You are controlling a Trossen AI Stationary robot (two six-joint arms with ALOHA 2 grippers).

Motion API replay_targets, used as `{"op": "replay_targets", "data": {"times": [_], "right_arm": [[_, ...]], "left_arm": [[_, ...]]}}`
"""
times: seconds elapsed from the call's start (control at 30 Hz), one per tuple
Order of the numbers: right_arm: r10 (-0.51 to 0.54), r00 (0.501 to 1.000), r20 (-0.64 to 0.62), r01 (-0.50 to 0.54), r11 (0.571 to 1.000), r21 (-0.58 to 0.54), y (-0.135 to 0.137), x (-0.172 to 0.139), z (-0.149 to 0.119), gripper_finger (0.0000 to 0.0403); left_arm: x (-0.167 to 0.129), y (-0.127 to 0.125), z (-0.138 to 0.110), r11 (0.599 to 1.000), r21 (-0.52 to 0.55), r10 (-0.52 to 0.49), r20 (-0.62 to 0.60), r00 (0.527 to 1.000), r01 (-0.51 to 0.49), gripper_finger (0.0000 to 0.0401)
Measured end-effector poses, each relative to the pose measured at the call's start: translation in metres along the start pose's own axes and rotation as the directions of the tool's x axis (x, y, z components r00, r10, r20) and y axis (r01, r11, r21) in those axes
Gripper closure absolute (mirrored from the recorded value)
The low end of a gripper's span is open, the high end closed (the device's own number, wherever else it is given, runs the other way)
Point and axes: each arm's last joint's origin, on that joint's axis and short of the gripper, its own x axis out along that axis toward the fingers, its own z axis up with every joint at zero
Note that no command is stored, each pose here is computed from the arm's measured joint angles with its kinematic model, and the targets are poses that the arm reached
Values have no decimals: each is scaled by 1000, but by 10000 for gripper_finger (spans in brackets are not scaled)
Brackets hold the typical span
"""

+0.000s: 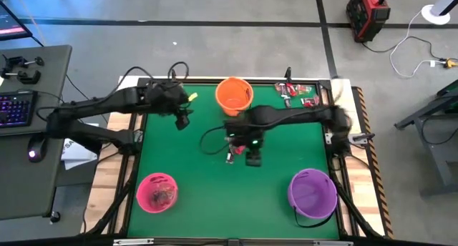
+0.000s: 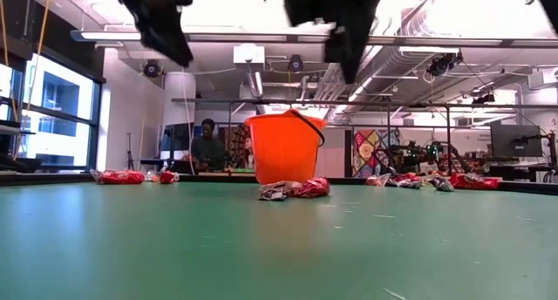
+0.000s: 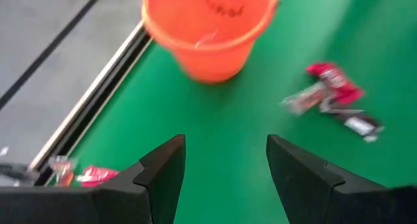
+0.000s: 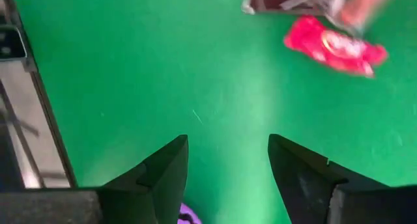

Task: Sort candy by brand, put in halloween buckets
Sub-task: Put the orange gummy into the pink bucket

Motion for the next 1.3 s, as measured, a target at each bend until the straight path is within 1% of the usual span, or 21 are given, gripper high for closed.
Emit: {"op": "replay_targets", "data": {"times": [0.07,0.17,0.27,0.37,0.43,0.5,0.57,0.67,0.77,0.87,0.93,1.0,1.07,1.17,1.2,1.23,1.3], "right_arm": [[-25,997,77,20,997,71,-5,-6,-25,199],[-53,974,219,15,985,170,-11,-8,-59,199],[-68,942,329,-10,974,228,-17,-3,-87,199],[-65,905,421,-33,975,221,-23,6,-108,199],[-54,885,462,-49,977,208,-27,14,-118,199],[-45,866,497,-64,978,200,-31,24,-123,199],[-21,843,538,-90,979,180,-36,32,-124,199],[18,816,577,-133,978,158,-43,42,-123,199],[29,800,600,-168,970,177,-46,45,-122,199],[12,795,607,-175,962,210,-48,45,-122,199],[-14,781,625,-172,956,236,-48,44,-121,199],[-47,760,648,-171,948,269,-49,42,-119,199],[-75,733,676,-169,943,288,-49,40,-116,199],[-105,702,705,-159,941,299,-50,38,-114,199],[-111,694,711,-157,941,300,-50,37,-113,199],[-118,688,716,-154,940,304,-50,37,-113,199],[-126,682,720,-151,939,308,-50,36,-112,199]], "left_arm": [[14,4,-3,1000,-18,23,-43,999,-24,197],[38,16,-6,996,-58,67,-109,992,-74,197],[65,43,-8,981,-113,132,-209,969,-158,197],[89,79,-12,956,-193,140,-355,924,-220,197],[104,105,-14,935,-251,116,-448,886,-250,197],[119,129,-15,922,-271,105,-517,850,-278,197],[135,149,-15,918,-269,93,-571,816,-292,197],[157,167,-9,924,-256,67,-625,777,-285,197],[175,175,-3,924,-248,58,-660,749,-291,197],[184,176,6,923,-190,122,-680,723,-335,197],[188,176,7,917,-160,158,-695,702,-365,197],[191,176,6,912,-155,169,-702,692,-380,197],[191,176,5,911,-153,166,-712,683,-382,197],[186,174,3,916,-140,153,-744,651,-375,197],[183,173,4,914,-129,167,-744,647,-384,197],[180,174,6,911,-125,183,-734,654,-394,197],[171,174,13,905,-128,206,-702,681,-407,197]]}}
